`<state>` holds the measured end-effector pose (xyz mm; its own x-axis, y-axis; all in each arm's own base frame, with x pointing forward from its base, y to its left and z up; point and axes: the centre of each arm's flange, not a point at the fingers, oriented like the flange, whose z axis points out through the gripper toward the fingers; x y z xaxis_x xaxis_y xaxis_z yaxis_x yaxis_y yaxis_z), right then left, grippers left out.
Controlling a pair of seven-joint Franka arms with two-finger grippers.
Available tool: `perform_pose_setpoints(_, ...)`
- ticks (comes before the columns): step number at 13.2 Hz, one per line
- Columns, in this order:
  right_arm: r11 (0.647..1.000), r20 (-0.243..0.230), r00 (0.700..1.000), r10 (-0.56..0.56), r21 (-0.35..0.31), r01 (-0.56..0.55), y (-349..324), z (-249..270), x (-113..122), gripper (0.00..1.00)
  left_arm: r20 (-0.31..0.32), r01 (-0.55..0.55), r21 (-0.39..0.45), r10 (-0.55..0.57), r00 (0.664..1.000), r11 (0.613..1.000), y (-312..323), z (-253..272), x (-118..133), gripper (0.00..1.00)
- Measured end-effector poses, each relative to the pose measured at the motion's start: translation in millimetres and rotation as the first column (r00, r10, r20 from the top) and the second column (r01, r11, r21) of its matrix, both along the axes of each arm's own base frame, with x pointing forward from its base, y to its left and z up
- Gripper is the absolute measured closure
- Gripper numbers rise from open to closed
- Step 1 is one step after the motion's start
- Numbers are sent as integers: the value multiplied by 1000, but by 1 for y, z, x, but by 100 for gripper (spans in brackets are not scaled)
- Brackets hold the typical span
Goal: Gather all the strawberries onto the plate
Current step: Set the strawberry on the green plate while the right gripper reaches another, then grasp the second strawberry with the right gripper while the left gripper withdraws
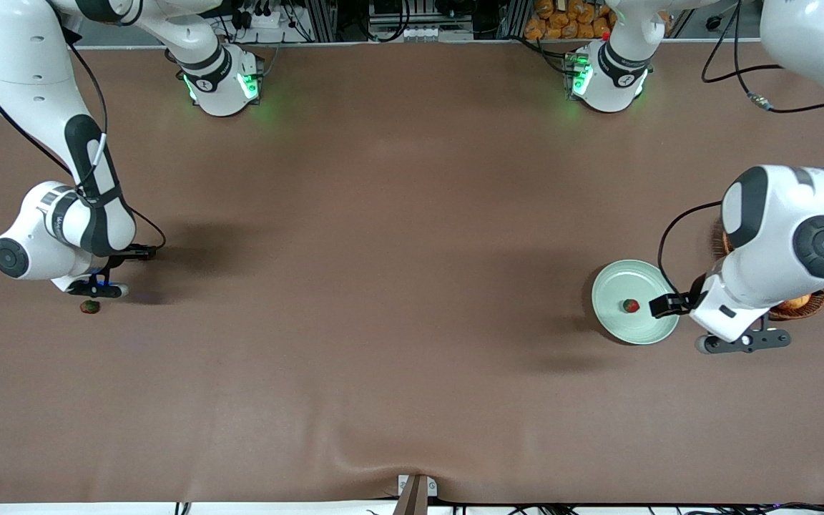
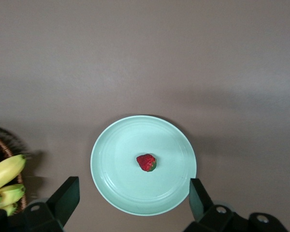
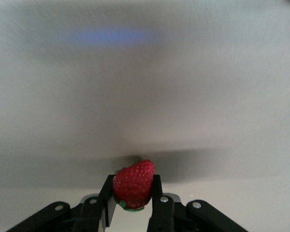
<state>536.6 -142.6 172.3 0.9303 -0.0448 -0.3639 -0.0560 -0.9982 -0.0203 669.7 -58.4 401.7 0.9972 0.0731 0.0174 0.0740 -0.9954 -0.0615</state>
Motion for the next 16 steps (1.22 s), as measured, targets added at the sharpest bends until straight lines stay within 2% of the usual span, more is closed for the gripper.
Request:
perform_pose_setpoints(3, 995, 109, 989, 96, 5, -97, 39, 43, 42, 67, 27, 1, 5, -2, 1000, 1000, -3, 41, -5, 0)
perform_pose_setpoints(5, 981, 191, 963, 192, -5, -194, 94, 79, 75, 67, 37, 2, 10, -3, 999, 1000, -5, 64, -13, 0)
perform_pose_setpoints(7, 959, 254, 927, 275, -6, -282, 157, 104, 95, 67, 47, 5, 13, -6, 999, 1000, -7, 79, -18, 0)
perform_pose_setpoints(10, 927, 328, 882, 339, 43, -372, 259, 123, 107, 67, 38, 8, 16, -8, 999, 1000, -9, 80, -21, 0)
perform_pose_setpoints(12, 910, 360, 863, 355, 79, -408, 314, 121, 111, 67, 27, 15, 15, -15, 1000, 1000, -13, 74, -21, 0)
perform_pose_setpoints(14, 897, 377, 857, 350, 129, -423, 363, 111, 110, 67, 17, 24, 13, -24, 1000, 1000, -19, 68, -21, 0)
perform_pose_setpoints(16, 890, 378, 857, 351, 151, -431, 415, 99, 102, 67, 6, 34, 10, -34, 999, 999, -24, 61, -20, 0)
